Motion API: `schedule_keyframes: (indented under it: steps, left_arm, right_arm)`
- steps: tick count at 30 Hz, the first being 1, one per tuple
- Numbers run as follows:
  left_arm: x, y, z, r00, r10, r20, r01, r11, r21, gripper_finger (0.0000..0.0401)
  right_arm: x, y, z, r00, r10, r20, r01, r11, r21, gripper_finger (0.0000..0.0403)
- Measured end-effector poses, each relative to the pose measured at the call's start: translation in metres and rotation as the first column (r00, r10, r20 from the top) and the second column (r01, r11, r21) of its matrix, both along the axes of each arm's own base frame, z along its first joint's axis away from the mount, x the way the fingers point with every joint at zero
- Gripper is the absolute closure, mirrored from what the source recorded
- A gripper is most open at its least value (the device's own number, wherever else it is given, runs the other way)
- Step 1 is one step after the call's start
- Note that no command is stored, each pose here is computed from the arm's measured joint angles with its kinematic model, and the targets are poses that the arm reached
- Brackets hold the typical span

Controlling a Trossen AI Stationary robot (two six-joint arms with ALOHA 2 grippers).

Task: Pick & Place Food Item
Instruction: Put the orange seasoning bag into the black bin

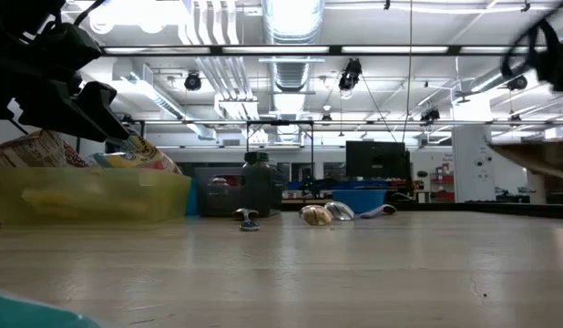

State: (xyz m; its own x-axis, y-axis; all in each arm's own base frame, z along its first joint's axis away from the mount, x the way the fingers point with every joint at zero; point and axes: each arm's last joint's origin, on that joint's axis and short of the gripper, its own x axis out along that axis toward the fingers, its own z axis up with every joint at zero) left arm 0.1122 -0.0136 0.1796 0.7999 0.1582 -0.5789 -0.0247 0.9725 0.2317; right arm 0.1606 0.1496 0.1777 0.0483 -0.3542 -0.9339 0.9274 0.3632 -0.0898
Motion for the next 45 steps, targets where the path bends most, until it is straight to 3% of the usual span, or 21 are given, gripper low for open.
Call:
schedule_keyframes:
  steps: [8,14,17,34,45]
  left_arm:
    - [0.0,0.0,0.0,1.0,0.0,-0.001,0.0,1.0,0.0,0.013]
    - [0.0,0.0,0.0,1.0,0.0,-0.001,0.0,1.0,0.001,0.013]
    - [0.0,0.0,0.0,1.0,-0.002,-0.001,0.002,1.0,0.002,0.013]
    - [0.0,0.0,0.0,1.0,-0.001,-0.001,0.001,1.0,0.002,0.013]
    - [0.0,0.0,0.0,1.0,0.0,0.0,0.0,1.0,0.0,0.013]
  right_arm:
    - [0.003,-0.012,0.024,0.937,0.143,0.318,-0.07,0.97,-0.232,0.035]
    - [0.01,-0.014,0.036,0.839,0.333,0.431,-0.121,0.886,-0.448,0.035]
    - [0.017,-0.018,0.04,0.81,0.372,0.453,-0.107,0.853,-0.511,0.035]
    - [0.082,-0.062,0.052,0.816,0.466,0.343,-0.204,0.787,-0.583,0.035]
    - [0.128,-0.105,0.057,0.736,0.585,0.342,-0.295,0.731,-0.615,0.035]
